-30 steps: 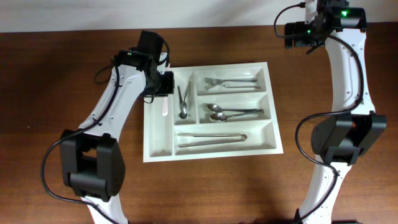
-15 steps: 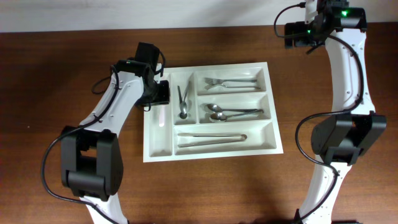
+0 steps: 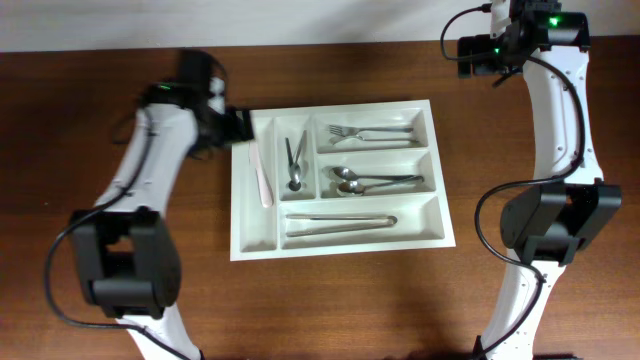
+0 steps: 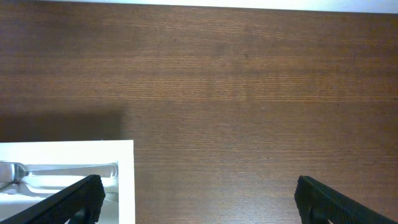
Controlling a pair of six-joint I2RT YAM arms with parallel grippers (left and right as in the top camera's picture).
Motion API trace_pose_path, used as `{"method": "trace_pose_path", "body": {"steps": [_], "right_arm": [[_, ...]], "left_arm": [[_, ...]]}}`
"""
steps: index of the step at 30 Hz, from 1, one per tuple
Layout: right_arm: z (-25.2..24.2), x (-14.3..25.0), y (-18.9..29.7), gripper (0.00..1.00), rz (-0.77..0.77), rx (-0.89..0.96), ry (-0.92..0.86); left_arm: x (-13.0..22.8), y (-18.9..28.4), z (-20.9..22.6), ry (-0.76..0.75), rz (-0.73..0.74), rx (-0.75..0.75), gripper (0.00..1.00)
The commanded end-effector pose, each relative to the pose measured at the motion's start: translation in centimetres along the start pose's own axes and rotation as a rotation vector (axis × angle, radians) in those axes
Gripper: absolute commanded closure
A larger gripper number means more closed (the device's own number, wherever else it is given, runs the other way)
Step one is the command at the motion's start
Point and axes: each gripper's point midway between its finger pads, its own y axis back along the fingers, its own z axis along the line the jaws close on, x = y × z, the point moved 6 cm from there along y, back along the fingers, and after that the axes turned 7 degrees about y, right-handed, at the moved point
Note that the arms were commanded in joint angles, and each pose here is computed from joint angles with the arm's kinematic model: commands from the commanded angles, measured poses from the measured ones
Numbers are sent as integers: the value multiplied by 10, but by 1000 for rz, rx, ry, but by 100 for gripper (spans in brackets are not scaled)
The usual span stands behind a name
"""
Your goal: Pack container
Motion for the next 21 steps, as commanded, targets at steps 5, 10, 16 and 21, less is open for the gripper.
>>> {"method": "trace_pose_path", "body": {"steps": [5, 10, 16, 21], "right_arm": [[1, -7, 15, 1, -38, 14, 0], [1, -7, 15, 2, -38, 14, 0], [1, -7, 15, 1, -38, 14, 0], [1, -7, 15, 1, -38, 14, 0]], "left_arm": [[-50, 40, 72, 147, -147, -39, 1], [-53, 44, 97, 199, -145, -60, 1], [-53, 45, 100, 206, -146, -63, 1], [-53, 45, 100, 205, -146, -63, 1]]}}
